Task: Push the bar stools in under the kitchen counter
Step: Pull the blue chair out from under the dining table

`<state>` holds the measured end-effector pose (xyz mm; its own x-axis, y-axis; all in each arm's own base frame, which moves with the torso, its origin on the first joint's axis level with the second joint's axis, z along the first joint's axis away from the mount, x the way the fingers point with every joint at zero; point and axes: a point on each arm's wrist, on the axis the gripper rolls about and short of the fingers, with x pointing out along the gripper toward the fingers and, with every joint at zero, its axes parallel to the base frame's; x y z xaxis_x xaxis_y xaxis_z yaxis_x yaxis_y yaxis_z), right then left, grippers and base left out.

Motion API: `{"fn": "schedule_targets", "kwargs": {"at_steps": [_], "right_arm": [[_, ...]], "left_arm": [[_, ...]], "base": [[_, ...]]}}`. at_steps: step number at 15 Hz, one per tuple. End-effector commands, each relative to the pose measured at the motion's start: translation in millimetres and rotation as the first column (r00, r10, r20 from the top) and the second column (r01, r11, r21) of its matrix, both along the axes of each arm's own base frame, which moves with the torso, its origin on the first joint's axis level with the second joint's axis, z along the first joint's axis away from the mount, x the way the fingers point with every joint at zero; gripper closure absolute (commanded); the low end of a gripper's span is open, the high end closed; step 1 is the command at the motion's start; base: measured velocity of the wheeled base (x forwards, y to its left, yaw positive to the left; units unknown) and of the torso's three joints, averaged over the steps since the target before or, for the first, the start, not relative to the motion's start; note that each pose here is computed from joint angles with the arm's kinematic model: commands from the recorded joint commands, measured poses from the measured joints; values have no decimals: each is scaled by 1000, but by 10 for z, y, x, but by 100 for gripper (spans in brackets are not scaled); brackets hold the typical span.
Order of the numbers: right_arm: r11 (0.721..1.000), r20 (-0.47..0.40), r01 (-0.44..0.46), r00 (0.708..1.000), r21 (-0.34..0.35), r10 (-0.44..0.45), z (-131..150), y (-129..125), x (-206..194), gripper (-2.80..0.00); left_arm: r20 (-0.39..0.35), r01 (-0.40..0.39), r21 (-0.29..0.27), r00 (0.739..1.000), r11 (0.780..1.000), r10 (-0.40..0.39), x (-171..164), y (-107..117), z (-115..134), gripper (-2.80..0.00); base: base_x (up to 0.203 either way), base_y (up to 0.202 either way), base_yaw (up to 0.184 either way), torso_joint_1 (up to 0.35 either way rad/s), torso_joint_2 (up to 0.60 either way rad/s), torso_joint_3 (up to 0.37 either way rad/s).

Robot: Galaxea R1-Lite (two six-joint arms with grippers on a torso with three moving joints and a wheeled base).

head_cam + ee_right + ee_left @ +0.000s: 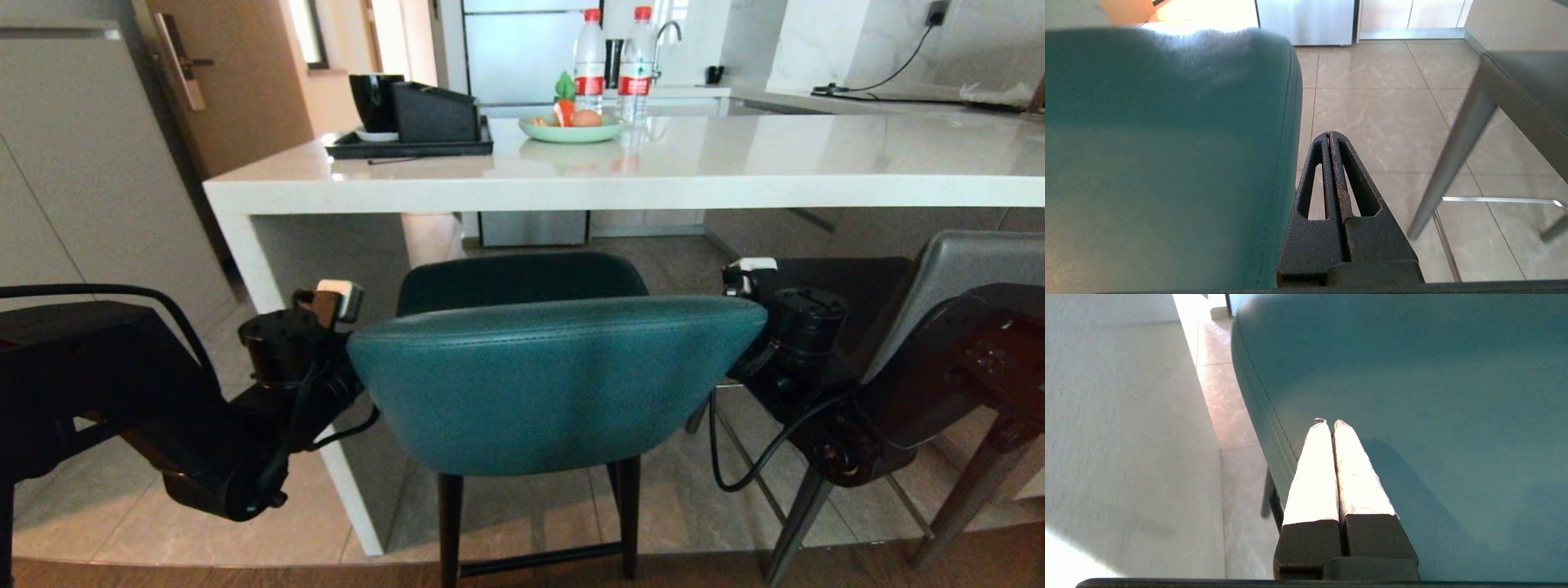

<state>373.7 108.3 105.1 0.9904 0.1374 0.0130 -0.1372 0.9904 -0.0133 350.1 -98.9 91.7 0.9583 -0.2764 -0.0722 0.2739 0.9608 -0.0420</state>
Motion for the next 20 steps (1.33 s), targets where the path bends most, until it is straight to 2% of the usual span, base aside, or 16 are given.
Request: {"fn": "schedule_targets", "kwargs": {"at_steps": [1,5,9,12,15,20], "right_arm": [[1000,11,3,1000,3,-3,24,-5,-3,0],[999,-5,36,999,-11,-36,-21,-39,43,0],[997,-6,71,997,-11,-71,76,-6,98,0],[998,2,59,998,-8,-59,237,97,-37,0],[999,-16,32,999,-15,-33,258,167,-177,0],[997,-34,-71,997,-20,70,302,437,-509,0]], "left_arm": [[26,-7,-7,1000,1000,7,43,0,39,0],[46,-25,26,999,999,24,172,-72,-21,0],[56,-100,25,994,995,98,313,-263,-123,0],[60,-100,23,993,995,98,341,-271,-111,0],[61,-102,21,993,995,100,343,-259,-103,0],[71,-107,16,992,994,106,376,-204,-48,0]], "base": [[-203,0,-8,2,2,2],[-68,0,-2,-2,1,3],[0,0,0,0,0,0],[0,0,0,0,0,0],[0,0,0,0,0,0],[0,0,0,0,0,0]]}}
